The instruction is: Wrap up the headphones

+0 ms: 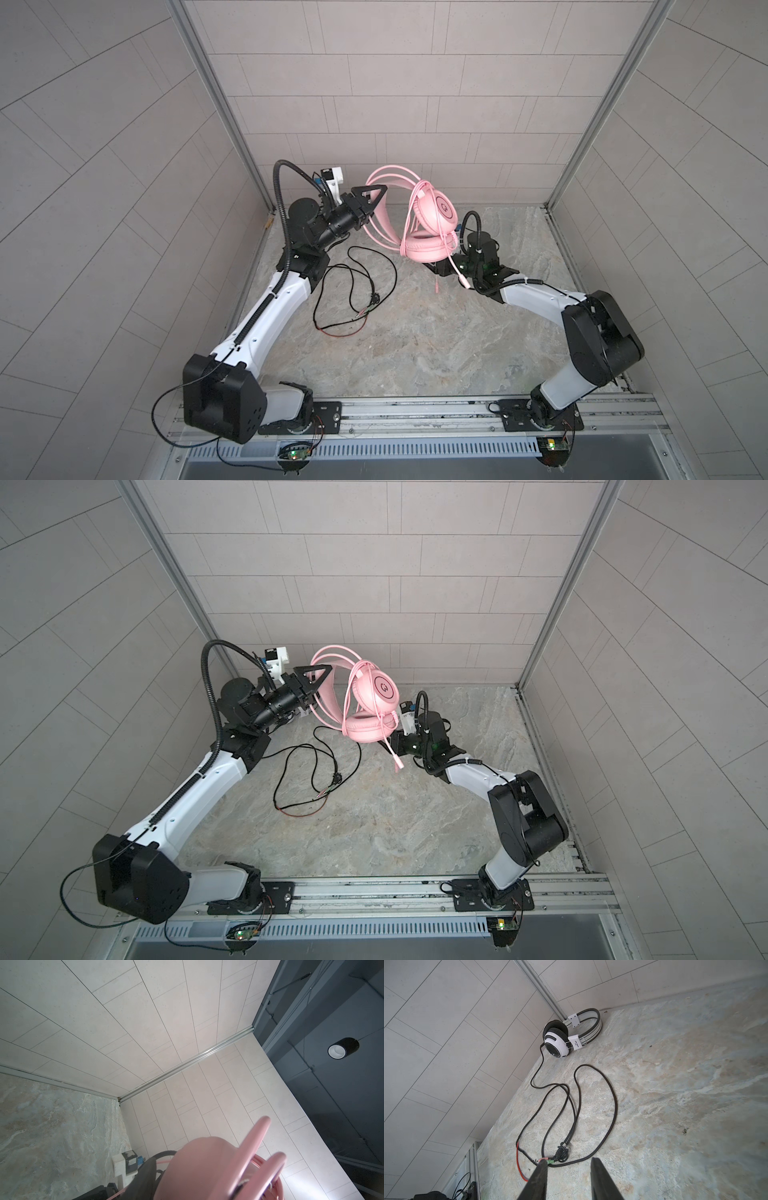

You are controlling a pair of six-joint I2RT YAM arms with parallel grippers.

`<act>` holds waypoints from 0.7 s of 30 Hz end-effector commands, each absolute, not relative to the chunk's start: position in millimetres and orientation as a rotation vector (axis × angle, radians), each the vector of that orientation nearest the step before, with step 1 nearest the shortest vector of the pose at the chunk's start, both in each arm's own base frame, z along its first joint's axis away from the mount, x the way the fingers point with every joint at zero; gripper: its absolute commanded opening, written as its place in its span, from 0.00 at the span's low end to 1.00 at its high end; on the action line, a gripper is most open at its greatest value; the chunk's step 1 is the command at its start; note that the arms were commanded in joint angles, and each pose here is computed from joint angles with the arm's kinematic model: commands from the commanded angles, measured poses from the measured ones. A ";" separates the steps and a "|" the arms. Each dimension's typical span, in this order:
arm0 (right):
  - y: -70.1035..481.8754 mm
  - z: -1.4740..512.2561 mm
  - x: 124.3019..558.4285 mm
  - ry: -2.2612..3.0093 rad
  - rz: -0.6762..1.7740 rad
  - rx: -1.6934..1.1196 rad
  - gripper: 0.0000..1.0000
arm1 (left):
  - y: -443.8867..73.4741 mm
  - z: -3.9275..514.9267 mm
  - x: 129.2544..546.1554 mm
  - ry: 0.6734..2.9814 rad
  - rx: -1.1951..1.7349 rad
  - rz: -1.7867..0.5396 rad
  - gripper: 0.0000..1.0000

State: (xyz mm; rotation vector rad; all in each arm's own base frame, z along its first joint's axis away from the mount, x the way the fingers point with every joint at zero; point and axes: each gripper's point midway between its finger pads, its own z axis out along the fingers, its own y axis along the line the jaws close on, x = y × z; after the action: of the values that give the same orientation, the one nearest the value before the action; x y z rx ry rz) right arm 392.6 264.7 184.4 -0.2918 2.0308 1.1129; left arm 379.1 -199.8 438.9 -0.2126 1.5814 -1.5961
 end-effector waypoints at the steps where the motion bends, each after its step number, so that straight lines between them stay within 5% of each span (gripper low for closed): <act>1: 270.7 196.2 395.2 1.960 1.200 -0.285 0.36 | -181.2 490.2 362.7 1.392 -0.208 -1.617 0.00; 21: 285.6 181.8 404.7 1.925 1.353 -0.216 0.36 | -155.4 515.9 354.1 1.283 -0.289 -1.560 0.00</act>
State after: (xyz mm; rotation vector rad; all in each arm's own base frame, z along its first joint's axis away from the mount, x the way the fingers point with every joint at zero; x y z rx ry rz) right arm 401.5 279.3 163.4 -0.2019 1.9913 1.3071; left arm 374.9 -165.6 472.3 -0.3388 1.4295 -1.5208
